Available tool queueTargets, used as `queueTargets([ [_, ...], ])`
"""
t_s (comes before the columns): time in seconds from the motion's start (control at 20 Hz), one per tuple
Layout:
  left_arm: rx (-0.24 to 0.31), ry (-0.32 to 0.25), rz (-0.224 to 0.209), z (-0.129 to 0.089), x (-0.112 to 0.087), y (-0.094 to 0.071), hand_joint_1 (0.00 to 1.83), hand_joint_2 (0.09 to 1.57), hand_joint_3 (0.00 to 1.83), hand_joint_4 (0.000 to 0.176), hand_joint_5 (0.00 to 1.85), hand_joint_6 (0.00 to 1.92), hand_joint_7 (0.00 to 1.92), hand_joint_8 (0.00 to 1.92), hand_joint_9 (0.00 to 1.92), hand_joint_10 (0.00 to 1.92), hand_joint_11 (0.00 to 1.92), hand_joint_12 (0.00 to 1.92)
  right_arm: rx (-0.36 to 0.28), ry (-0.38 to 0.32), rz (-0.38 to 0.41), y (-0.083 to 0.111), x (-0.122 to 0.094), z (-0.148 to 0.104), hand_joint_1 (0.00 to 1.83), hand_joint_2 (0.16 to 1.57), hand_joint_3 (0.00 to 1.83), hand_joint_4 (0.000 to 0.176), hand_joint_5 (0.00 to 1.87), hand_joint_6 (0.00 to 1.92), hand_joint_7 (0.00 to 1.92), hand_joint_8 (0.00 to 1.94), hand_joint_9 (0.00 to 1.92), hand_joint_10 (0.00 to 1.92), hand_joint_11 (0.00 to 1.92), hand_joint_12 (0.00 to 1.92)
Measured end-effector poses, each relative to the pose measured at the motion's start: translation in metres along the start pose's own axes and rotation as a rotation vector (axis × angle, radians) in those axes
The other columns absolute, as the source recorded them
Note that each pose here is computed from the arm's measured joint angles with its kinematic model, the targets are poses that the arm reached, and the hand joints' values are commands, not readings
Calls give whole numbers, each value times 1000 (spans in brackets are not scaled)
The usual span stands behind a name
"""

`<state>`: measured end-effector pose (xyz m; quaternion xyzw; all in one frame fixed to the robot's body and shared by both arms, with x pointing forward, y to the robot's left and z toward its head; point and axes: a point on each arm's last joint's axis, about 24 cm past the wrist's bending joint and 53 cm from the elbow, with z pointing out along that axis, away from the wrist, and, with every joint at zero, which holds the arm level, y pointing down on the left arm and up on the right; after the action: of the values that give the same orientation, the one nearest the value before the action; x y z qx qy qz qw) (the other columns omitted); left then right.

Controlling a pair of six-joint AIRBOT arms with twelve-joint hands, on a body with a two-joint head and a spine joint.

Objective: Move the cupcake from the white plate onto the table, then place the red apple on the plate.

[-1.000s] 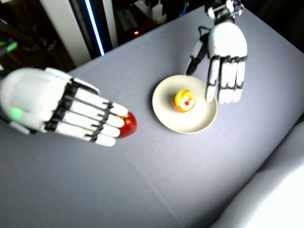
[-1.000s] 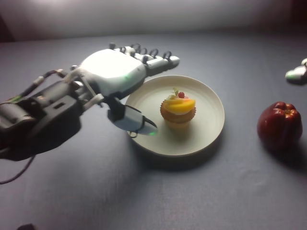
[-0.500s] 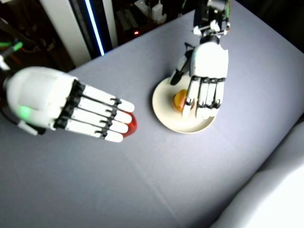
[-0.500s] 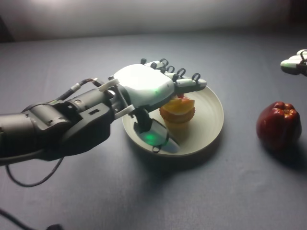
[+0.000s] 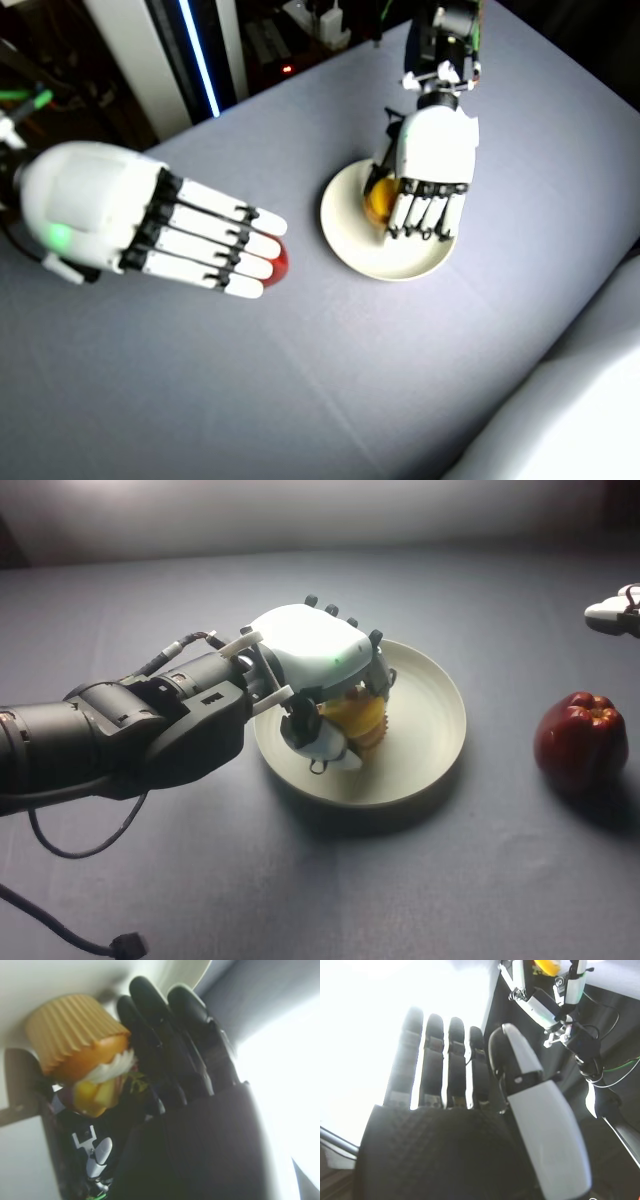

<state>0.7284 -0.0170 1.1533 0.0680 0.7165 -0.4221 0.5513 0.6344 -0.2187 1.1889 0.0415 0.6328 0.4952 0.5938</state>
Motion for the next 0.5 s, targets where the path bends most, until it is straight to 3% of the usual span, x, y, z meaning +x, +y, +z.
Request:
queueTargets([
  [0.05,5,-1,1,-3,-1,-2,1209,992,6,0,1339,309,1172,659,975,1219,698,1678,1,0,0,0,0,0,997,1424,0,0,386,0,425,3,383,3,377,13],
  [0.1,11,-8,0,-6,-5,-4,1262,1025,0,0,1310,239,1154,837,956,966,622,1526,1,0,0,0,0,0,959,1423,0,0,380,1,426,2,390,4,379,12],
  [0.15,17,-24,3,-11,-13,-6,1265,1035,0,0,1303,244,1124,895,979,813,641,1459,0,-1,0,0,0,0,950,1421,0,0,382,2,431,4,396,6,384,13],
  [0.2,29,-58,5,-19,-28,-8,1268,1032,0,0,1337,173,1117,916,1014,793,710,1446,0,0,0,0,0,0,947,1419,0,0,379,1,429,3,395,5,384,12],
  [0.25,45,-129,13,-33,-58,-9,1255,1024,2,39,1239,513,1170,681,1097,378,686,1148,0,0,3,0,1,0,944,1421,0,0,370,0,410,0,388,1,383,11],
  [0.3,50,-143,13,-36,-62,-10,1255,1024,2,39,1239,513,1170,681,1097,378,686,1148,0,0,4,1,1,0,944,1421,0,0,370,0,410,0,388,1,383,11],
  [0.35,58,-182,20,-46,-77,-10,1255,1028,0,42,1186,627,1195,626,1169,213,734,1064,0,2,5,1,1,0,929,1428,1,0,376,2,415,1,387,1,386,10],
  [0.4,67,-221,26,-58,-91,-11,1365,1040,0,0,1100,708,1241,482,1039,898,731,994,1,2,5,0,2,0,923,1426,0,0,377,2,421,4,388,1,386,9],
  [0.45,72,-245,31,-69,-99,-10,1275,1040,5,0,1095,739,1220,598,1064,549,782,1075,2,3,7,0,2,0,890,1425,1,0,385,3,435,6,397,3,388,8],
  [0.5,66,-261,41,-83,-103,-5,1248,1051,0,31,1101,763,1169,679,1075,343,608,1191,1,2,13,1,2,0,882,1429,3,0,387,3,441,7,405,6,396,11],
])
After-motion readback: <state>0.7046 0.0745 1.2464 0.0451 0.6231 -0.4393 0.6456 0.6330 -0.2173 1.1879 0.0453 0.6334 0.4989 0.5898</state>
